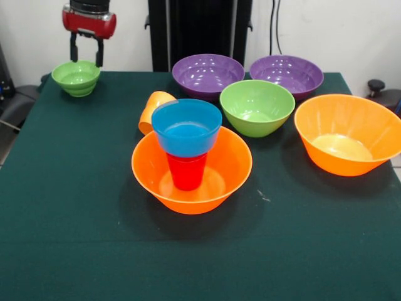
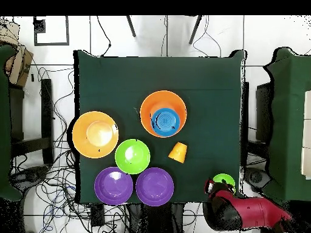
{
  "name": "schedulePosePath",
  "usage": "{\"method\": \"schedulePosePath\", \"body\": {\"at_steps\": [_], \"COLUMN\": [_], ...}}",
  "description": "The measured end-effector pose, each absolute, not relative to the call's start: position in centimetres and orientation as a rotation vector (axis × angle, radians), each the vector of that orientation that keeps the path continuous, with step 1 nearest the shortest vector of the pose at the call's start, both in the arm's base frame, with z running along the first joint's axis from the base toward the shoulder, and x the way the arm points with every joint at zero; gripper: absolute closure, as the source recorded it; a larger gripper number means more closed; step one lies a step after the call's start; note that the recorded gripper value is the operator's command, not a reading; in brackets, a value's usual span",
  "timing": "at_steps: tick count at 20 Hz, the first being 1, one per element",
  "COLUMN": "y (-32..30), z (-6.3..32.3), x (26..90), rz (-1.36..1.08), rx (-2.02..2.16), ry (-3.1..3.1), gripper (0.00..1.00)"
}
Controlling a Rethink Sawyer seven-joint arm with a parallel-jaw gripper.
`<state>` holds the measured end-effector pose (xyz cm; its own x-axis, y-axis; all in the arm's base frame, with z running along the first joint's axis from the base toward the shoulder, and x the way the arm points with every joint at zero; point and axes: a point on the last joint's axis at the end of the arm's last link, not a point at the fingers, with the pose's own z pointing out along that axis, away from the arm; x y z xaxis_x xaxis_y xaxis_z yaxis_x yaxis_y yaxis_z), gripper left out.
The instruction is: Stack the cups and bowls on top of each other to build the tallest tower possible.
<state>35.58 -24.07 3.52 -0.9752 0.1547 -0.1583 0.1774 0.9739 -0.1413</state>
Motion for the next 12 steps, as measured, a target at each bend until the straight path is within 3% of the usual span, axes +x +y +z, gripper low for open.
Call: {"method": "schedulePosePath", "body": {"at_steps": [12], "y": [-23.89], "z": [3.83], "x": [35.34], "rz": [-0.254], "rx": [0.252], "ry": [2.983], "gripper": [0.0]}}
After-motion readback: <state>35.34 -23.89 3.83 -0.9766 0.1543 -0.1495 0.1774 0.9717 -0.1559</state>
